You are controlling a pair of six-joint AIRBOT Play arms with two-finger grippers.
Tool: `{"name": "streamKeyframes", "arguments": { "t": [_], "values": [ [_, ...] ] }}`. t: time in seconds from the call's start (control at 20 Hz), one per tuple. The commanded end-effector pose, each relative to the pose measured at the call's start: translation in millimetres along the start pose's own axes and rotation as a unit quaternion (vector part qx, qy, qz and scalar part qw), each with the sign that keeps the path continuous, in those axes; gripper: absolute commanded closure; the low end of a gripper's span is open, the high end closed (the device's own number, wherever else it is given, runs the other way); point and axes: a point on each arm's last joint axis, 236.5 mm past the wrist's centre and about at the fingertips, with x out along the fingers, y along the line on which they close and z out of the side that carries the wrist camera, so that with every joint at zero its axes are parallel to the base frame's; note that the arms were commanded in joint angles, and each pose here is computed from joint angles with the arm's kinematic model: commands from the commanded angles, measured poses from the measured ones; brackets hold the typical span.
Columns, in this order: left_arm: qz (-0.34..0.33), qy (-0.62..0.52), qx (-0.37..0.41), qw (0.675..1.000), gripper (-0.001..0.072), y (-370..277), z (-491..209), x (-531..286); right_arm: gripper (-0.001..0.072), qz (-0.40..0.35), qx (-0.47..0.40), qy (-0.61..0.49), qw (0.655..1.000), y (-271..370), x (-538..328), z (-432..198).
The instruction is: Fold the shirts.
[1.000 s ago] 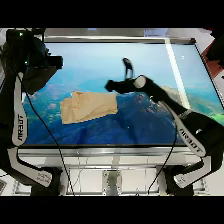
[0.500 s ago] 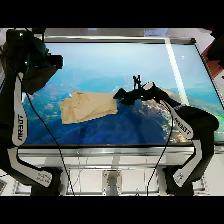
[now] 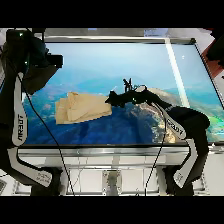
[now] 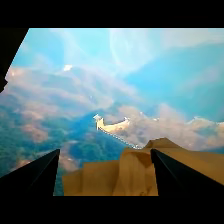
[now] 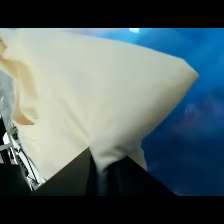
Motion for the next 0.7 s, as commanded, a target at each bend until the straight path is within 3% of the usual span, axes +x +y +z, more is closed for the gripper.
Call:
{"name": "streamKeyframes", "arguments": {
  "t": [0.0,0.15,0.35,0.5,0.65],
  "values": [
    [0.001,0.006,0.001,1.000,0.0063,0.5,-2.9,0.1,0.0684,0.034,-0.029,-0.014,0.999,26.2,-27.6,20.2],
    [0.002,0.016,0.001,1.000,0.0062,1.0,-7.5,0.1,0.0684,0.007,-0.067,-0.106,0.992,27.6,-113.2,79.6],
    [0.003,0.028,0.001,1.000,0.0062,1.1,-13.2,0.0,0.0684,-0.117,-0.040,-0.229,0.965,-26.7,-285.6,123.9],
    [-0.004,0.034,0.000,0.999,0.0062,-2.0,-16.2,-0.3,0.0684,-0.206,0.023,-0.272,0.940,-84.2,-404.7,102.2],
    [-0.026,0.051,-0.003,0.998,0.0062,-12.4,-24.1,-1.5,0.0684,-0.307,0.131,-0.251,0.909,-158.6,-493.2,34.3]
  ]
}}
